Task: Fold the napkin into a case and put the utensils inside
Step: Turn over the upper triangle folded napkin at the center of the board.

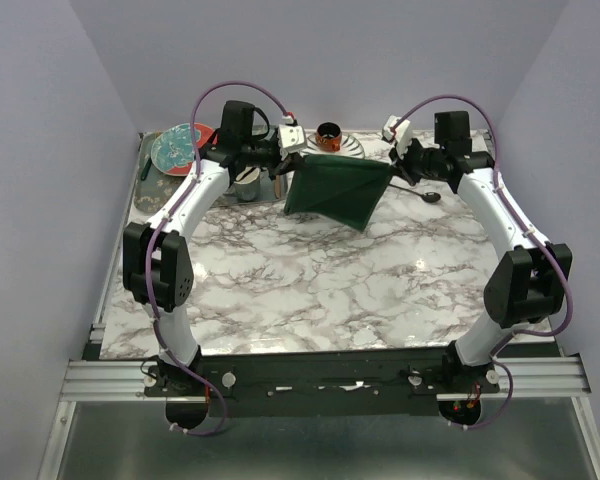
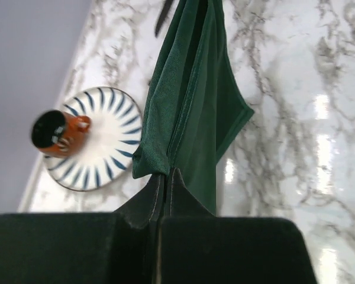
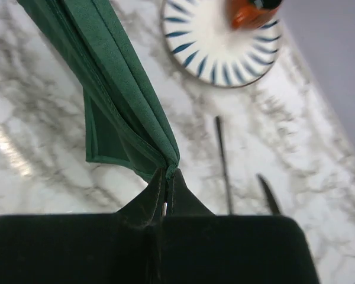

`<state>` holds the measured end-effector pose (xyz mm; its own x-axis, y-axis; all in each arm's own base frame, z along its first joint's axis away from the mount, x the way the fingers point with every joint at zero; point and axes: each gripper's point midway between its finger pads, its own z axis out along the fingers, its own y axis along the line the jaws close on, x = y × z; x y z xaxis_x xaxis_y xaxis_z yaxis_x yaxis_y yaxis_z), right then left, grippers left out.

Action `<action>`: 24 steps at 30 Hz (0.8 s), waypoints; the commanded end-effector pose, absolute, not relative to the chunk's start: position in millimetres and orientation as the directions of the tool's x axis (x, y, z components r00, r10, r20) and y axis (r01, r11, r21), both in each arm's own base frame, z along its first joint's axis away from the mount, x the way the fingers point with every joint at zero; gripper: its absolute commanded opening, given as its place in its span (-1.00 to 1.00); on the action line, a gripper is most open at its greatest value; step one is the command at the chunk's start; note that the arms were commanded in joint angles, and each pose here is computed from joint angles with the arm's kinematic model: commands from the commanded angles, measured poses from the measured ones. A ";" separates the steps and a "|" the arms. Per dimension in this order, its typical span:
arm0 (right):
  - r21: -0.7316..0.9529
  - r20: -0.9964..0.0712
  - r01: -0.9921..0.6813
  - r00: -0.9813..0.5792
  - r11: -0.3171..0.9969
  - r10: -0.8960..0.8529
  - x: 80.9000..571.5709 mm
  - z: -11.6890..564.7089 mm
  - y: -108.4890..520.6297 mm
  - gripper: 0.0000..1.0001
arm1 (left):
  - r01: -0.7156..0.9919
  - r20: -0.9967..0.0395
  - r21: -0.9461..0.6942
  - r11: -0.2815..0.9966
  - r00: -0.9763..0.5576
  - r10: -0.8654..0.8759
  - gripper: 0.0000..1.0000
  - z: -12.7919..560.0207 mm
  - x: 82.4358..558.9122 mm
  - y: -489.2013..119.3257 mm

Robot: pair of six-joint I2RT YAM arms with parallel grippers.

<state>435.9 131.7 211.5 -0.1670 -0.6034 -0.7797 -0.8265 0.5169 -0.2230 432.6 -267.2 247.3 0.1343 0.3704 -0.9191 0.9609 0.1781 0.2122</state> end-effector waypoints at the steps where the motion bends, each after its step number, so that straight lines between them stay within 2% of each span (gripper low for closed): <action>1: -0.635 -0.684 -0.641 0.207 0.431 -0.700 494.6 264.8 122.1 -0.99 | 0.850 -0.819 0.518 0.100 0.458 0.346 -1.00 259.3 466.2 -268.4; 3: -0.662 -0.664 -0.625 0.232 0.414 -0.711 492.0 248.0 120.6 -0.99 | 0.839 -0.801 0.540 0.068 0.487 0.347 -1.00 241.3 461.7 -268.7; 4: -0.713 -0.636 -0.578 0.292 0.397 -0.714 491.2 260.4 121.5 -0.99 | 0.810 -0.771 0.585 0.045 0.538 0.342 -1.00 240.1 458.7 -268.3; 5: -0.697 -0.633 -0.612 0.279 0.375 -0.722 479.2 231.1 122.2 -0.99 | 0.803 -0.764 0.595 0.028 0.554 0.331 -1.00 235.2 452.4 -268.4; 6: -0.699 -0.626 -0.623 0.298 0.350 -0.720 469.9 222.3 125.1 -0.99 | 0.824 -0.777 0.567 0.007 0.532 0.336 -1.00 210.8 439.9 -265.1; 8: -0.771 -0.561 -0.571 0.401 0.282 -0.724 452.4 225.0 133.7 -0.99 | 0.785 -0.735 0.618 -0.044 0.596 0.324 -1.00 202.8 421.5 -262.5; 9: -0.751 -0.564 -0.610 0.395 0.252 -0.726 433.9 192.8 135.1 -0.99 | 0.804 -0.745 0.589 -0.073 0.576 0.335 -1.00 176.9 403.9 -259.1; 11: -0.783 -0.519 -0.593 0.460 0.186 -0.721 416.8 183.1 143.1 -0.99 | 0.762 -0.696 0.634 -0.133 0.637 0.331 -1.00 166.2 382.3 -254.6; 18: -0.801 -0.413 -0.597 0.593 -0.033 -0.691 342.6 114.5 152.6 -0.99 | 0.757 -0.683 0.580 -0.301 0.653 0.327 -1.00 100.3 296.4 -239.0; 24: -0.793 -0.338 -0.570 0.704 -0.214 -0.624 290.8 75.3 159.2 -0.99 | 0.713 -0.651 0.554 -0.430 0.693 0.311 -1.00 72.0 253.0 -230.4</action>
<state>310.3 155.3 81.8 0.5717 -0.6788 -0.4609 -0.6739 -0.0681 -0.7357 286.3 -240.6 92.0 0.6408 0.3356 -0.6905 0.7672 -0.3144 0.5591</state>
